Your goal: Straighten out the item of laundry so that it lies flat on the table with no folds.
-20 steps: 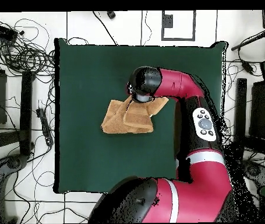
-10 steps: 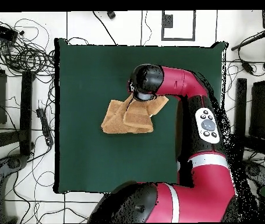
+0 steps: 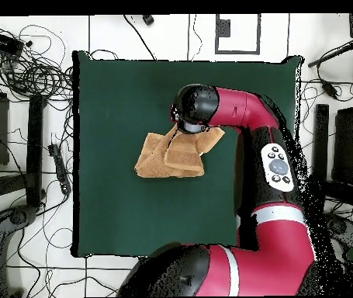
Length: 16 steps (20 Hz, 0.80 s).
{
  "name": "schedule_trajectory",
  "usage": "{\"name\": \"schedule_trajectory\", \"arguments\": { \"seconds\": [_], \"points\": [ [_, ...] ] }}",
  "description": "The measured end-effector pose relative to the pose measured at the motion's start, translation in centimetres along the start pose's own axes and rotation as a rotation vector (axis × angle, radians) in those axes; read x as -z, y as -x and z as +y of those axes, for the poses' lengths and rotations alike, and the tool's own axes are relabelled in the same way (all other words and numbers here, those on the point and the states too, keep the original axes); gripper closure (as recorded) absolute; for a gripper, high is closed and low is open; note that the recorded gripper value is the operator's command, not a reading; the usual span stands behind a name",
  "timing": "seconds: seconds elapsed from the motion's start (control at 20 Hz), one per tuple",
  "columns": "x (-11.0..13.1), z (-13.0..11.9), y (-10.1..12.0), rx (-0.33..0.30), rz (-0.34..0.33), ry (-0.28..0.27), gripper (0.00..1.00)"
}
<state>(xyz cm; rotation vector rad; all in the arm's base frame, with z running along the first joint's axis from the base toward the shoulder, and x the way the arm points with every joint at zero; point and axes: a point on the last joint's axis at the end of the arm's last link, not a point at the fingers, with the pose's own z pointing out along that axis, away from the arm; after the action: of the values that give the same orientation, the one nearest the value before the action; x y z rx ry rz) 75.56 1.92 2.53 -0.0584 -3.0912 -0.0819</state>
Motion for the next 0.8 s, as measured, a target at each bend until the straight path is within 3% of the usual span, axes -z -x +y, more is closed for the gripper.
{"name": "schedule_trajectory", "arguments": {
  "seconds": [0.8],
  "points": [
    [0.6, -0.1, -1.5, 0.001, 0.023, 0.001, 0.0]
  ]
}}
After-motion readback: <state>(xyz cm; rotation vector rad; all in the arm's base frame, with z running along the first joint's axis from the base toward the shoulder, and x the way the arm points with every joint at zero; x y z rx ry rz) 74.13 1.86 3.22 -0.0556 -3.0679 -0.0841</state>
